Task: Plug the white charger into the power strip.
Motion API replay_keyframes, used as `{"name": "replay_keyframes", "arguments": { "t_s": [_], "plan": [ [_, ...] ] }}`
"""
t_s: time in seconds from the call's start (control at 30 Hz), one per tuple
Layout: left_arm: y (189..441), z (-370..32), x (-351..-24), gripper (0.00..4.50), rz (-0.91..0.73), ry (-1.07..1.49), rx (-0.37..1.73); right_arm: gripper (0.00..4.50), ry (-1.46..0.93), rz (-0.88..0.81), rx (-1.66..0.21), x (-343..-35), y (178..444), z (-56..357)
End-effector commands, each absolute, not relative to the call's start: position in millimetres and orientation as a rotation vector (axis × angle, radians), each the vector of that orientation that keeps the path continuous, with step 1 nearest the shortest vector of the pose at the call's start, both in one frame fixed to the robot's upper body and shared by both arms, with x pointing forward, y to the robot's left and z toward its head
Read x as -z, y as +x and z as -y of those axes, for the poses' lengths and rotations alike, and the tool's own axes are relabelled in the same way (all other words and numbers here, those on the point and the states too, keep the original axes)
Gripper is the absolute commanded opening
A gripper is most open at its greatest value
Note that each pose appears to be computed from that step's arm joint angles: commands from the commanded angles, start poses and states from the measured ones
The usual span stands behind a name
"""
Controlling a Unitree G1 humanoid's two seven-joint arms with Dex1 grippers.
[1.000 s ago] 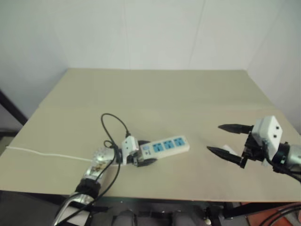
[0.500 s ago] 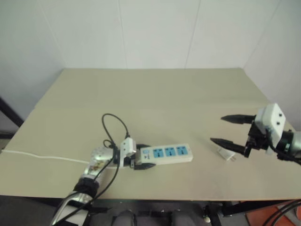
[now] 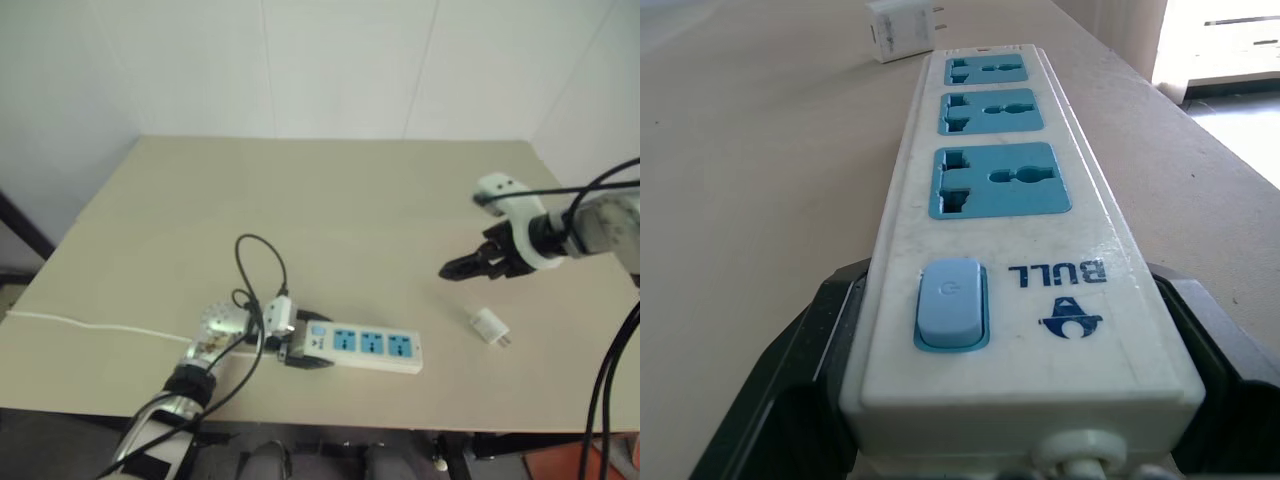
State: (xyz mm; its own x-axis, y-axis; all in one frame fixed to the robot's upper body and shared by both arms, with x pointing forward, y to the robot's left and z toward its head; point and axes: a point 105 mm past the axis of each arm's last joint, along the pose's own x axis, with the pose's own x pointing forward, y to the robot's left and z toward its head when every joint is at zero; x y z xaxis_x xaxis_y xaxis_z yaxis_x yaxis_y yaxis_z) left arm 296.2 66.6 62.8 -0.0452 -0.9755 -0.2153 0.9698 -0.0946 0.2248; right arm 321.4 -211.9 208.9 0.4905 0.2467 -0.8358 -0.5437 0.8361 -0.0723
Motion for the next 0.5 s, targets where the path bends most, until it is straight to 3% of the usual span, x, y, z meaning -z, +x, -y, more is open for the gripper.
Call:
{"name": "replay_keyframes", "arguments": {
  "t_s": [0.03,0.5],
  "plan": [
    [291,-70,-40,3.34,-0.088,0.341,1.621,4.5,-0.403,-0.974,-0.45,-210,323,221],
    [289,-71,-36,3.34,-0.114,0.343,1.609,4.5,-0.495,-1.12,-0.454,-164,325,245]
  ]
}}
